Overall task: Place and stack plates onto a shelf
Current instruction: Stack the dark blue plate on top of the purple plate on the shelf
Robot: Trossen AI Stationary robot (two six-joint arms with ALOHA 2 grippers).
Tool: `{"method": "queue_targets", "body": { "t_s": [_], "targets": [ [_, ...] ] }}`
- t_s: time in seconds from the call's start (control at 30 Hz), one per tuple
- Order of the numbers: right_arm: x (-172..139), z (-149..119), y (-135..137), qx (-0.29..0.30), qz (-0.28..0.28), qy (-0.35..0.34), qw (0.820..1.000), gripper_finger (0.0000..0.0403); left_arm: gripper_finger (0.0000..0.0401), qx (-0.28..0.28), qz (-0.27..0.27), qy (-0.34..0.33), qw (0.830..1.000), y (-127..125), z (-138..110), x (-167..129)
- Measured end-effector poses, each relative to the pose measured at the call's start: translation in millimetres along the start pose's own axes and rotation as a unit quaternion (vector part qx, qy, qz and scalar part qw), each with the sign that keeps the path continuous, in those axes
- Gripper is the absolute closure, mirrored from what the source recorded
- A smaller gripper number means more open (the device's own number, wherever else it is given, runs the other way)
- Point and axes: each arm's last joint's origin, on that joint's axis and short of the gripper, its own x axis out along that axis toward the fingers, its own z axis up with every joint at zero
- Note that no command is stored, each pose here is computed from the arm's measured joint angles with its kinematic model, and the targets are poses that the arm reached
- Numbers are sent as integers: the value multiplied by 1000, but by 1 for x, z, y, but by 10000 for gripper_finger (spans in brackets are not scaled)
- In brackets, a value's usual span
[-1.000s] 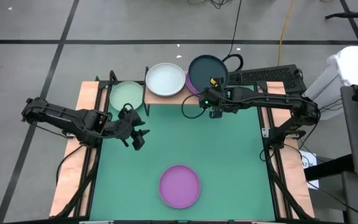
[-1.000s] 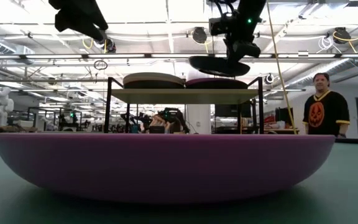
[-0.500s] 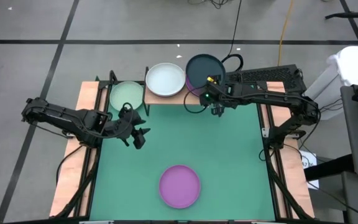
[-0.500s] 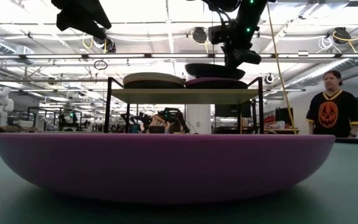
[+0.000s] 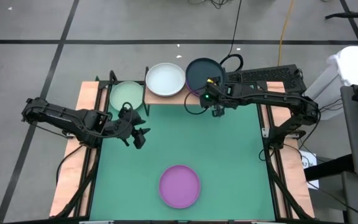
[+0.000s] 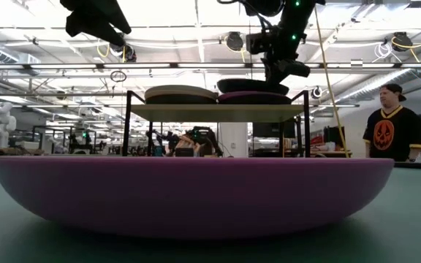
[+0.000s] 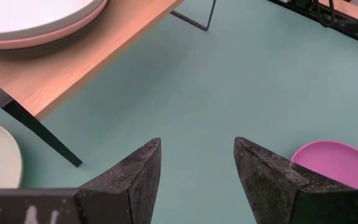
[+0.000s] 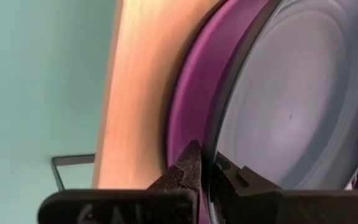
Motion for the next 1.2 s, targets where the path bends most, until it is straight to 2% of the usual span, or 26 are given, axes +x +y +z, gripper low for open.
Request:
{"method": "queue_targets", "body": {
  "t_s": [0.17,0.67,1.03,1.2],
  "targets": [
    [4,-5,6,-16,12,18,1000,401,192,-1,0,0,1000,0,0,0],
    [5,-4,7,-29,13,16,999,398,192,-1,0,0,1000,0,0,0],
    [4,-4,6,-37,6,17,999,294,192,-1,0,0,1000,0,0,0],
    [2,-2,7,-43,-7,15,999,264,192,-1,0,0,1000,0,0,0]
  ]
}}
